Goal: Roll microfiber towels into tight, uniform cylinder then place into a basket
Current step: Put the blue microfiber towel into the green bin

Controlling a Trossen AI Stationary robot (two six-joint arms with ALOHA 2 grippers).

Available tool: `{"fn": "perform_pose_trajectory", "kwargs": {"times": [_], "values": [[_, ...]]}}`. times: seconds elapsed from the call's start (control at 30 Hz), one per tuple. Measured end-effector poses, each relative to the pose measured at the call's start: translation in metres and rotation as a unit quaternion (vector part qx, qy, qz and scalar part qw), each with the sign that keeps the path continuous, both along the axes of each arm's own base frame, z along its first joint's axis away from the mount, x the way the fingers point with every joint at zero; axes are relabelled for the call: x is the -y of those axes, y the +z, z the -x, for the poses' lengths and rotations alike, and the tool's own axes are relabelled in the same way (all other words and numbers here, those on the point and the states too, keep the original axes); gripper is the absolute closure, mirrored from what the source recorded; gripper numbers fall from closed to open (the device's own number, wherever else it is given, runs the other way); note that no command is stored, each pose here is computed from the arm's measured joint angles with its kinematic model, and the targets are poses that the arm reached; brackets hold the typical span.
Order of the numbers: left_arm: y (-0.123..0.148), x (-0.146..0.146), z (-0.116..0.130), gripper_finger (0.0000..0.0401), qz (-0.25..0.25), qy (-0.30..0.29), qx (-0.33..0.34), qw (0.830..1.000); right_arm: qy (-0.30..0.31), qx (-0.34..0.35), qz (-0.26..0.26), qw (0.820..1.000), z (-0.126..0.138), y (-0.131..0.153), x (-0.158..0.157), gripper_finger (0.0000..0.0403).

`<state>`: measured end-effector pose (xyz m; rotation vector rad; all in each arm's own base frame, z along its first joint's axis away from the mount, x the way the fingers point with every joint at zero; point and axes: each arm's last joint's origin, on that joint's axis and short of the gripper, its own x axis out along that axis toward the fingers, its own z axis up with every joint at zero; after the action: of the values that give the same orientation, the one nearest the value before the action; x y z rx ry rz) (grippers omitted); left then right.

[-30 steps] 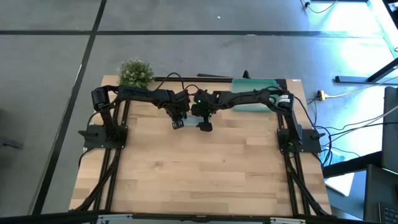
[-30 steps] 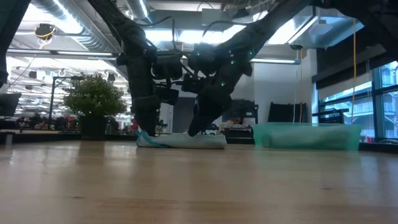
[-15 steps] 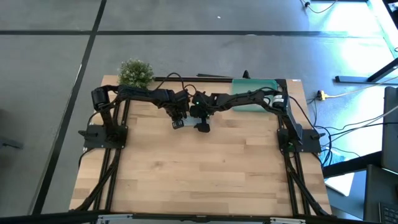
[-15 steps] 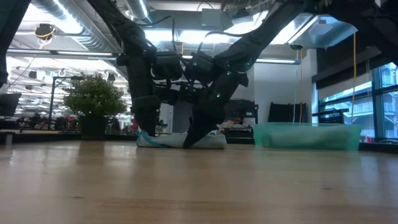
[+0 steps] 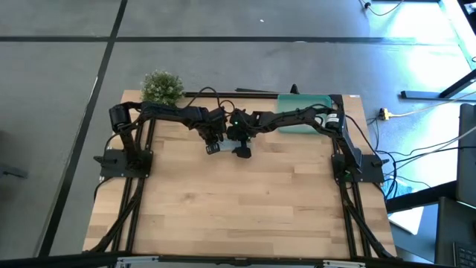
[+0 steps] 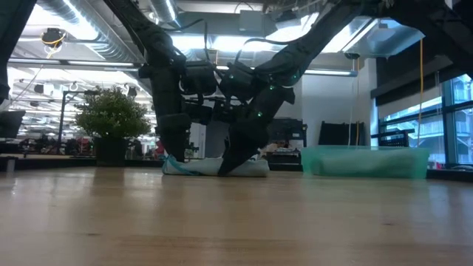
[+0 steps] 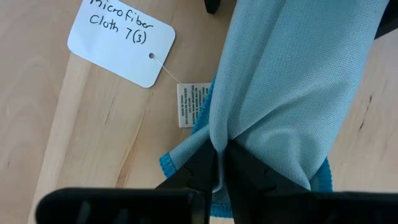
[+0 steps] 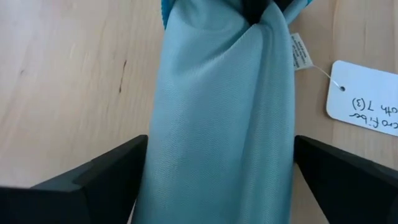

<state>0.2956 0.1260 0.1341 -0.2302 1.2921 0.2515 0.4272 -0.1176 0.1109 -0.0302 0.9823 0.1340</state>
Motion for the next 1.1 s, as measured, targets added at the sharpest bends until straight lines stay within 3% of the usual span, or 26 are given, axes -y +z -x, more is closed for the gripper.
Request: {"fn": "perform_pose_trajectory", "kwargs": {"times": [0.2,0.33,0.93,1.1], "values": [[0.0,-0.0001,0.0,0.0368,-0.002,0.0,0.0,1.0,0.014,0.005,0.005,1.0,-0.0004,0.0001,-0.0002,0.0009],[0.0002,-0.0013,-0.0012,0.0368,-0.01,0.003,0.004,1.0,0.011,0.003,-0.001,1.0,0.0002,-0.0002,0.0,0.0042],[0.0003,-0.0011,-0.0013,0.0368,-0.007,0.003,0.006,1.0,0.008,0.0,-0.004,1.0,0.0005,-0.0004,-0.0004,0.034],[0.0003,-0.0011,-0.0014,0.0368,-0.007,0.003,0.006,1.0,0.008,0.0,-0.005,1.0,0.0005,-0.0006,-0.0005,0.0354]]}}
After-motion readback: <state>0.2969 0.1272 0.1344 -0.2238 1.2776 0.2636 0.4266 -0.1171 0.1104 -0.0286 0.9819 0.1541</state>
